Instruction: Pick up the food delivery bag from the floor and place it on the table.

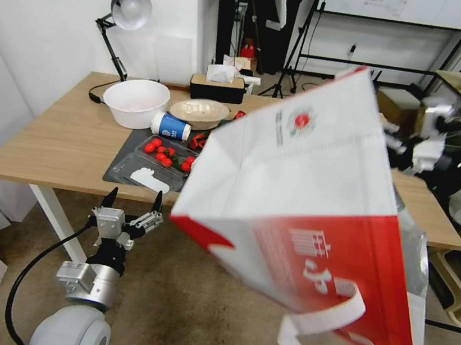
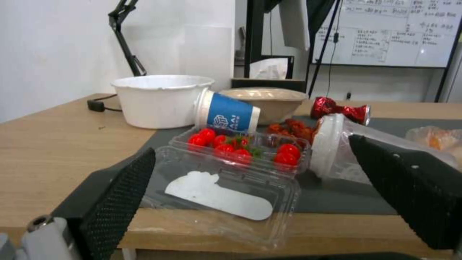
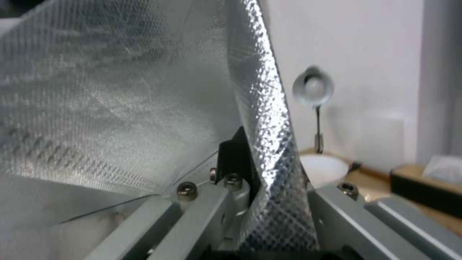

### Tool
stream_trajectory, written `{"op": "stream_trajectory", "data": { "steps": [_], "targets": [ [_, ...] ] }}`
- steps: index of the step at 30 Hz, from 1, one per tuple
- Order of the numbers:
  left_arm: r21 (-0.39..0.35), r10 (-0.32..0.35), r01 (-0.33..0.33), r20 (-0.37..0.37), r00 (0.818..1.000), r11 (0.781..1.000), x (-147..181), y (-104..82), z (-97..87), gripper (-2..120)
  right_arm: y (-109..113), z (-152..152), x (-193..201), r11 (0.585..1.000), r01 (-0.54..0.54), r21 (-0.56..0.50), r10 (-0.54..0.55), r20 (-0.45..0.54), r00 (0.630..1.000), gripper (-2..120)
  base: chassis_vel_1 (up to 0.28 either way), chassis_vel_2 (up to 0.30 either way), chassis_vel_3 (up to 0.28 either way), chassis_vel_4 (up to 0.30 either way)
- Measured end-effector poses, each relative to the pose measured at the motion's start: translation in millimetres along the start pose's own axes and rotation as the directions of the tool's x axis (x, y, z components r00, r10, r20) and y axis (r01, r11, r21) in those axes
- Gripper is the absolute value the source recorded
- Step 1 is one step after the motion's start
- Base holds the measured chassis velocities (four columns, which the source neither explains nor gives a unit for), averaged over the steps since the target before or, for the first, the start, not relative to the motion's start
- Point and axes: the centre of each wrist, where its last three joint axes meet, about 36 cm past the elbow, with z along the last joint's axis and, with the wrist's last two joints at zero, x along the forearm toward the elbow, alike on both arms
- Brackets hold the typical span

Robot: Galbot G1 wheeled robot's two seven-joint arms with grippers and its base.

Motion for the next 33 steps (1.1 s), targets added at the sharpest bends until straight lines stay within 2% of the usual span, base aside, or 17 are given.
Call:
{"op": "stream_trajectory", "data": {
  "steps": [2,6,9,19,23,33],
  "targets": [
    [0.001,0.000,0.000,0.001,1.000,1.000,0.7,-0.3,-0.9,100,-1.3,-15.5,0.0,0.999,-0.027,0.028,0.026,0.048,0.999,0,0.000,0.000,0.000,0.000],
    [0.001,0.000,0.000,0.003,1.000,1.000,1.3,-0.6,-1.6,100,-2.1,-28.1,0.6,0.996,-0.068,0.057,0.062,0.093,0.994,0,0.000,0.000,0.000,0.000],
    [0.001,0.001,-0.001,0.004,1.000,1.000,1.8,-0.8,-2.3,100,-4.1,-42.0,4.3,0.983,-0.152,0.100,0.137,0.149,0.979,0,0.000,0.000,0.000,0.000],
    [0.001,0.002,-0.002,0.005,1.000,1.000,2.3,-1.0,-2.9,100,-6.9,-46.9,8.0,0.941,-0.307,0.139,0.276,0.208,0.938,0,0.000,0.000,0.000,0.000],
    [0.001,0.002,-0.002,0.005,1.000,1.000,2.4,-1.1,-2.8,100,-9.6,-43.7,8.9,0.930,-0.337,0.149,0.303,0.211,0.929,0,0.000,0.000,0.000,0.000],
    [0.003,0.002,-0.002,0.006,1.000,1.000,2.0,-1.3,-2.6,100,-21.9,-44.3,22.8,0.858,-0.491,0.151,0.442,0.270,0.855,0,0.000,0.000,0.000,0.000]
  ]
}}
